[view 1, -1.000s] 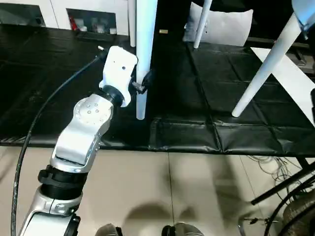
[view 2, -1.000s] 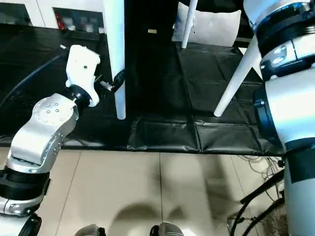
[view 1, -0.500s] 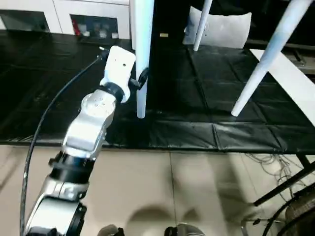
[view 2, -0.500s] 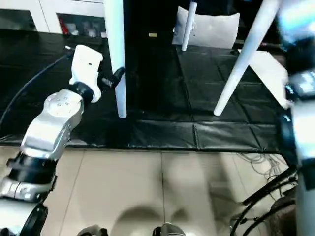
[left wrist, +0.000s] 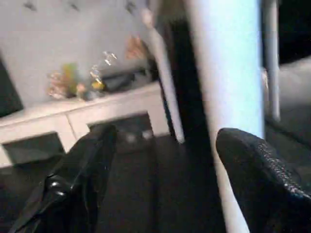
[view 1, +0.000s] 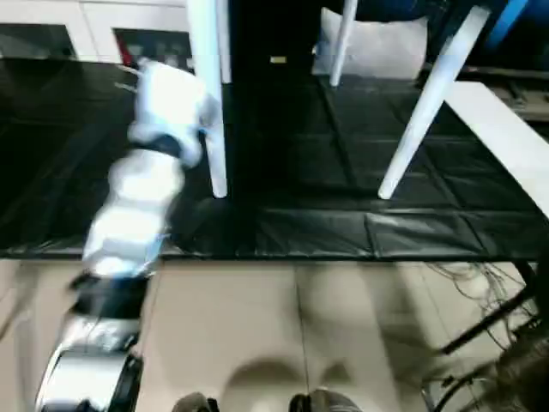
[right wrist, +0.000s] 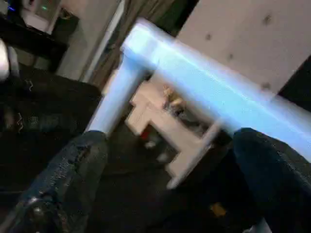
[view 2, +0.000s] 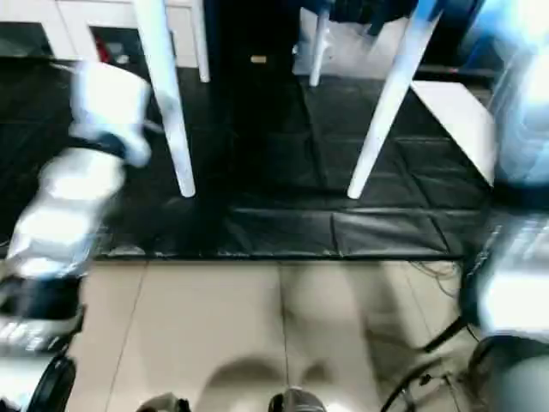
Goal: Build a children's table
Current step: Flip table
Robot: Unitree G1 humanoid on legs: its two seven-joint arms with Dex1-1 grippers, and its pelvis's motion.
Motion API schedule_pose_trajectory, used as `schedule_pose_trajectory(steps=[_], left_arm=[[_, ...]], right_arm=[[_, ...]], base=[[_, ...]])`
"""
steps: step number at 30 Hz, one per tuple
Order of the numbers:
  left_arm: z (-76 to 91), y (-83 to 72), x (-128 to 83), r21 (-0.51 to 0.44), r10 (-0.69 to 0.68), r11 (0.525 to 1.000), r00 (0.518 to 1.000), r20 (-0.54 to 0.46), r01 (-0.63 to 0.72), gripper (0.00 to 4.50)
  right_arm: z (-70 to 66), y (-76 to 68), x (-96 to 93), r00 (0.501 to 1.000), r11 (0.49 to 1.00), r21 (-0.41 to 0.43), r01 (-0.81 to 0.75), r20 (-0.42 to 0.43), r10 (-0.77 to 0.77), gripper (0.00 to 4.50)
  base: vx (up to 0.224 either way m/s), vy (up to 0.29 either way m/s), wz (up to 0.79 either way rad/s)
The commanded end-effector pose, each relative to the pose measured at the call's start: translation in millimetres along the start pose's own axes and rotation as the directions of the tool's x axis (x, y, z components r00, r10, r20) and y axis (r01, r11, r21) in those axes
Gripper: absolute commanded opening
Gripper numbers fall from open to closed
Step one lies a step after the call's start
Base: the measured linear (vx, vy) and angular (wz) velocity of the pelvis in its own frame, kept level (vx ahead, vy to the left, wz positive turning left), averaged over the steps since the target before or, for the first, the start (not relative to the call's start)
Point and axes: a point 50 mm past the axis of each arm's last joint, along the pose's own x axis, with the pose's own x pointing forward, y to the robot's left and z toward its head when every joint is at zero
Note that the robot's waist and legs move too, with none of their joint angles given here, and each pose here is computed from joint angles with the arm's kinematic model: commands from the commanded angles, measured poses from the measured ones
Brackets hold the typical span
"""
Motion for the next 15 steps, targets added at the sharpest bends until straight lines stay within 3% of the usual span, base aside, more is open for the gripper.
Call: schedule_pose_trajectory(steps=[1, 2, 4, 6, 7, 8, 9, 10, 13, 15], left_arm=[[6.6, 4.2, -11, -0.052, -0.012, 0.999, 1.000, 0.020, 0.013, 4.03], [6.3, 5.6, -13, -0.069, -0.007, 0.998, 1.000, 0.018, 0.008, 4.03], [3.0, 13.7, -27, -0.103, 0.008, 0.995, 1.000, 0.013, -0.007, 4.03], [-0.7, 14.7, -32, -0.132, 0.005, 0.991, 1.000, 0.002, -0.004, 4.03], [-13.4, 14.9, -45, -0.177, -0.027, 0.984, 0.999, -0.047, 0.018, 4.03], [-18.9, 14.1, -52, -0.191, -0.046, 0.981, 0.996, -0.073, 0.032, 4.03], [-27.0, 10.8, -64, -0.266, -0.070, 0.963, 0.993, -0.092, 0.043, 4.03], [-27.0, 10.8, -64, -0.266, -0.070, 0.963, 0.993, -0.092, 0.043, 4.03], [-41.8, 3.1, -86, -0.304, -0.126, 0.949, 0.984, -0.126, 0.083, 4.03], [-53.5, -8.2, -105, -0.364, -0.200, 0.922, 0.968, -0.150, 0.134, 4.03]], right_arm=[[-4.8, 11.2, -9.7, 0.998, 0.996, 0.058, 0.067, -0.002, -0.067, 4.41], [-7.9, 14.8, -11.1, 0.997, 0.994, 0.077, 0.071, -0.006, -0.071, 4.41], [-25.5, 37.7, -20.1, 0.994, 0.983, 0.150, 0.104, -0.049, -0.098, 4.41], [-32.6, 44.3, -22.9, 0.991, 0.976, 0.178, 0.128, -0.070, -0.117, 4.41], [-50.4, 61.1, -30.6, 0.978, 0.951, 0.241, 0.191, -0.125, -0.165, 4.41], [-57.2, 68.6, -34.4, 0.971, 0.939, 0.265, 0.219, -0.151, -0.183, 4.41], [-68.3, 81.4, -41.1, 0.958, 0.905, 0.331, 0.268, -0.192, -0.214, 4.41], [-68.3, 81.4, -41.1, 0.958, 0.905, 0.331, 0.268, -0.192, -0.214, 4.41], [-82.0, 101.6, -51.1, 0.948, 0.862, 0.411, 0.298, -0.236, -0.215, 4.41], [-89.8, 120.8, -57.8, 0.963, 0.850, 0.473, 0.230, -0.239, -0.127, 4.41]], base=[[0.000, 0.000, 0.00], [0.000, 0.000, 0.00], [0.000, 0.000, 0.00], [0.000, 0.000, 0.00], [0.000, 0.000, 0.00], [0.000, 0.000, 0.00], [0.000, 0.000, 0.00], [0.000, 0.000, 0.00], [0.000, 0.000, 0.00], [0.000, 0.000, 0.00]])
